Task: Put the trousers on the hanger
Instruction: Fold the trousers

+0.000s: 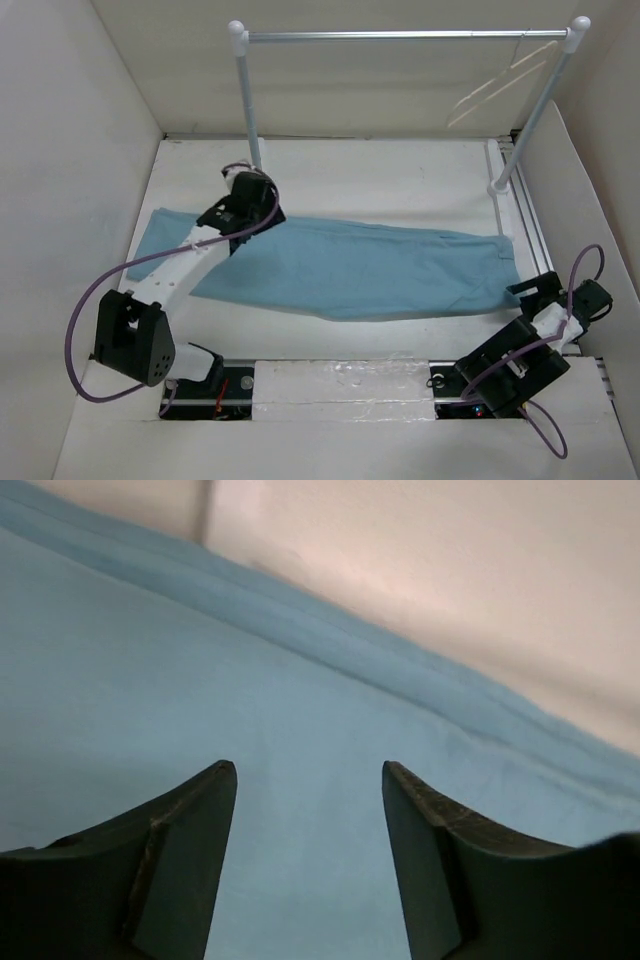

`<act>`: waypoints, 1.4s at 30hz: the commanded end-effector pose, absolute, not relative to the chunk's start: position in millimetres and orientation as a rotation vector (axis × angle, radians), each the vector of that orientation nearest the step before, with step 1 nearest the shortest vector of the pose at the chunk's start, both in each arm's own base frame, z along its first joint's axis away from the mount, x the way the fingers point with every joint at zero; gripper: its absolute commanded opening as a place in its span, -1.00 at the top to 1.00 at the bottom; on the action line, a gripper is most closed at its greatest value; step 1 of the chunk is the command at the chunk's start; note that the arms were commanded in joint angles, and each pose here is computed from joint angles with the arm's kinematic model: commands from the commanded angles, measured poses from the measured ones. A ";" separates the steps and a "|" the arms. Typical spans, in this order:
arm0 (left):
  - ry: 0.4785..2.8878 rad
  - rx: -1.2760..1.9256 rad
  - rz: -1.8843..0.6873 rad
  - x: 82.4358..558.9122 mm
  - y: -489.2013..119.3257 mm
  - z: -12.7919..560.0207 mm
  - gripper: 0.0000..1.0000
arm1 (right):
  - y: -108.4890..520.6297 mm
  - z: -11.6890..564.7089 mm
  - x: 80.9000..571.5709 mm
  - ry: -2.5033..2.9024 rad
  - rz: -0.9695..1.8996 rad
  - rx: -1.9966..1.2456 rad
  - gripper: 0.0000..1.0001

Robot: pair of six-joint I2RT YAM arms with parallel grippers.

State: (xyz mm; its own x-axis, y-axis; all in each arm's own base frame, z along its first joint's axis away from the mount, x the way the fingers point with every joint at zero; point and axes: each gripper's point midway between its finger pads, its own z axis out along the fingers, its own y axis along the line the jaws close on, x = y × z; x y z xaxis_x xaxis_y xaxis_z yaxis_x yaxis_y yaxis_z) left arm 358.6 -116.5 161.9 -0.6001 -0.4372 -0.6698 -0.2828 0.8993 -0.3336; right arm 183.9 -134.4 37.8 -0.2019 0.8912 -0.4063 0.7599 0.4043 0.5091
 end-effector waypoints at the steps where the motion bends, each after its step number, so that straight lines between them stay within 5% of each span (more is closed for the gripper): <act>1: 2.288 -0.438 -0.359 336.6 -156.5 154.1 -0.07 | -139.8 28.4 191.9 1.954 0.285 1.431 -0.72; 4: 2.326 -0.328 -0.449 310.9 -192.0 146.8 0.48 | -140.0 16.6 192.2 1.954 0.308 1.484 -0.66; 7: 2.370 -0.279 -0.492 288.5 -203.8 133.4 0.79 | -139.5 15.5 206.4 1.877 0.401 1.496 -0.41; 8: 2.380 -0.264 -0.507 282.2 -206.6 130.6 0.82 | -145.1 21.1 214.0 1.836 0.415 1.481 -0.03; 12: 2.392 -0.246 -0.521 266.4 -199.3 118.6 0.88 | -151.9 50.7 228.4 1.837 0.449 1.354 0.87; 14: 2.407 -0.237 -0.518 258.0 -194.8 109.7 0.93 | -151.7 104.1 242.6 1.792 0.437 1.169 1.00; 25: 2.469 -0.006 -0.541 217.7 -243.4 90.4 1.00 | -58.6 343.8 279.1 1.654 0.399 0.546 1.00; 42: 2.527 0.390 -0.829 144.8 -424.7 72.4 1.00 | -52.0 447.7 190.7 1.714 -0.133 0.325 1.00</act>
State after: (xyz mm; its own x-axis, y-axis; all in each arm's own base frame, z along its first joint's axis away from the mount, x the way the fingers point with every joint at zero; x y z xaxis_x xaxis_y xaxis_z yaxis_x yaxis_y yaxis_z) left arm 153.8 -395.3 69.0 -0.8538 0.1163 -0.5074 0.3727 0.8171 -0.4398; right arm 209.0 -34.9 407.5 -0.2202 0.2682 -0.9379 0.2105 0.9519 0.2228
